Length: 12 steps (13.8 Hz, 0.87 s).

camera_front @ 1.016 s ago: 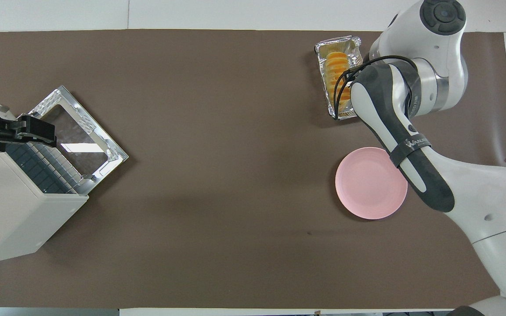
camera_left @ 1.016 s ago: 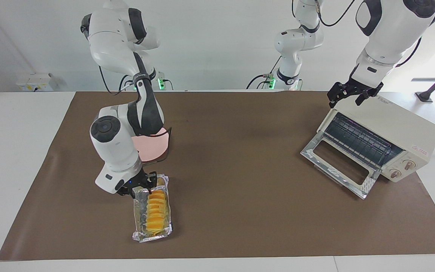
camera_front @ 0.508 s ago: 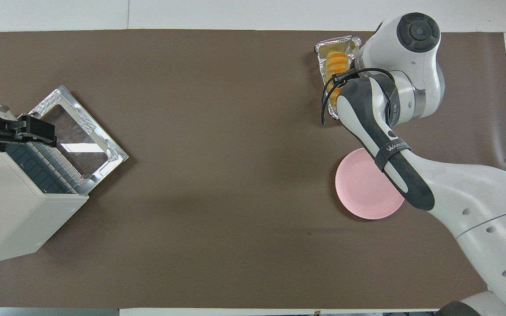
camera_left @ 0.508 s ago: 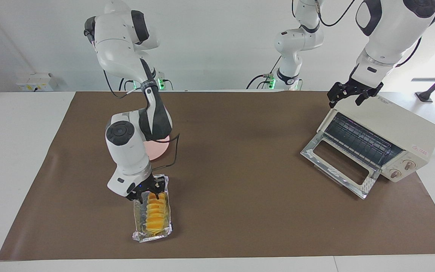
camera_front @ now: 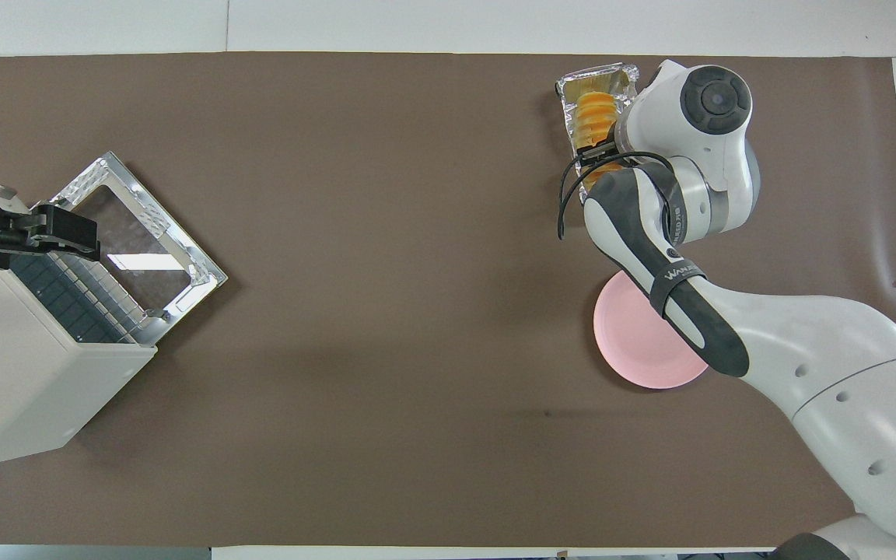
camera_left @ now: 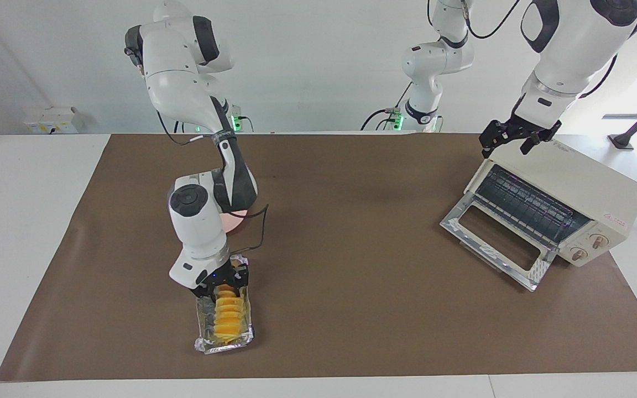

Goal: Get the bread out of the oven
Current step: 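Carry the bread slices onto the pink plate with the right gripper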

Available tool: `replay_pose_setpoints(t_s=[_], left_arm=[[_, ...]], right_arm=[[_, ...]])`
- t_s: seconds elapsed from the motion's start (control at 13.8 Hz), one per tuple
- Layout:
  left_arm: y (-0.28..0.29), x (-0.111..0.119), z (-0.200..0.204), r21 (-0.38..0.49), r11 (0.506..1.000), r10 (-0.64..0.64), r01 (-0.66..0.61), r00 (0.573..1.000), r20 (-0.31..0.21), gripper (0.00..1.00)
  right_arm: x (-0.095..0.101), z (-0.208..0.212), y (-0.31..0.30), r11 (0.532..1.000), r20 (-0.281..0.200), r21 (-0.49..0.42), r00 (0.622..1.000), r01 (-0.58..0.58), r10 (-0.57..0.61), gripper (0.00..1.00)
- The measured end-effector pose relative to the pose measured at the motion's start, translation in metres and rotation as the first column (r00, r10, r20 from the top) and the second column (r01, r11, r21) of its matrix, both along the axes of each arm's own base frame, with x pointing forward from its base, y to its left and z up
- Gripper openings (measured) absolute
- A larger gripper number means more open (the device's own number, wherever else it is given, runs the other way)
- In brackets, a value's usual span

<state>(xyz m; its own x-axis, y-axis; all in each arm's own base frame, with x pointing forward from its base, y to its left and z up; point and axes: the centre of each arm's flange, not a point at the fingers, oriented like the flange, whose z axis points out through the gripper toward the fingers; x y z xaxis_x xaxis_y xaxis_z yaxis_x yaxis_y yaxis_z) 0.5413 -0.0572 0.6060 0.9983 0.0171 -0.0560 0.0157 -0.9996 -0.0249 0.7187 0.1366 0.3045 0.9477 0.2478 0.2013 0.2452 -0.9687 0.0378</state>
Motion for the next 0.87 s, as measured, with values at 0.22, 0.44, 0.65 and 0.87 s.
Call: replay_pose_setpoints(t_s=[0.22,0.44,0.65,0.87], left_arm=[[0.0,0.0,0.0,0.0,1.0,0.0,0.0,1.0,0.0,1.0],[0.0,0.0,0.0,0.0,1.0,0.0,0.0,1.0,0.0,1.0],[0.0,0.0,0.0,0.0,1.0,0.0,0.0,1.0,0.0,1.0],[0.0,0.0,0.0,0.0,1.0,0.0,0.0,1.0,0.0,1.0]], right_arm=[[-0.001,0.003,0.0,1.0,-0.002,-0.001,1.0,0.0,0.0,0.17],[-0.008,0.022,-0.005,1.0,-0.066,-0.026,0.998,0.005,-0.007,0.14],[-0.031,0.082,-0.011,0.998,-0.129,-0.056,0.992,0.004,-0.011,0.09],[-0.084,0.127,-0.017,0.998,-0.155,-0.069,0.988,0.003,-0.013,0.09]])
